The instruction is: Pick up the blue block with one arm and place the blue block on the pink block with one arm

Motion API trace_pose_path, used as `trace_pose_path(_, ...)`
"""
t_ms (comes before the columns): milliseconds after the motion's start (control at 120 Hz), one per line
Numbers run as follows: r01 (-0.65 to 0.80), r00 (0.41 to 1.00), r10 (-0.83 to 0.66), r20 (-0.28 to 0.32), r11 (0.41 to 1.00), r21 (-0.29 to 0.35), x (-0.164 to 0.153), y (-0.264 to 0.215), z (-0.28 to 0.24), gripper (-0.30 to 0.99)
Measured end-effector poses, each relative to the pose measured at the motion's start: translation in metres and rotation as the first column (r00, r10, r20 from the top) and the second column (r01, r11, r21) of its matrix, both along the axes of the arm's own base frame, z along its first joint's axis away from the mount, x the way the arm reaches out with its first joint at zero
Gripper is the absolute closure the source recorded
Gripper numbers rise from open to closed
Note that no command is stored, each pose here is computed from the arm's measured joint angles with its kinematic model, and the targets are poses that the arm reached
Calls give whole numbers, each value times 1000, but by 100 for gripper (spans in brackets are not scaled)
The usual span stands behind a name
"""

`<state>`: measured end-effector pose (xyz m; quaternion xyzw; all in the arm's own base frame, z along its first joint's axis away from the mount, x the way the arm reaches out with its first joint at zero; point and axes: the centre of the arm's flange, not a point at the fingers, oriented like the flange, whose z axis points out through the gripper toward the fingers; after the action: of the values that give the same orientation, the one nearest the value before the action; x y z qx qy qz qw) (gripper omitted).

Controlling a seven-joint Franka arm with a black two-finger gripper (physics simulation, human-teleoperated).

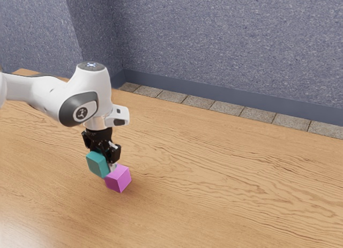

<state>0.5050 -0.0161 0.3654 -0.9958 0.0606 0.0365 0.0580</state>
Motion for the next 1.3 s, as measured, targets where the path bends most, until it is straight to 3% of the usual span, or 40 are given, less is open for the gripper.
trace_pose_path(600,8,1000,-7,6,1000,-2,0,12,4,32)
trace_pose_path(1058,-45,996,44,73,999,14,32,33,7,32)
trace_pose_path(1100,-48,996,47,79,999,16,36,32,6,26)
trace_pose_path(1300,-45,994,47,99,999,-22,42,8,4,33)
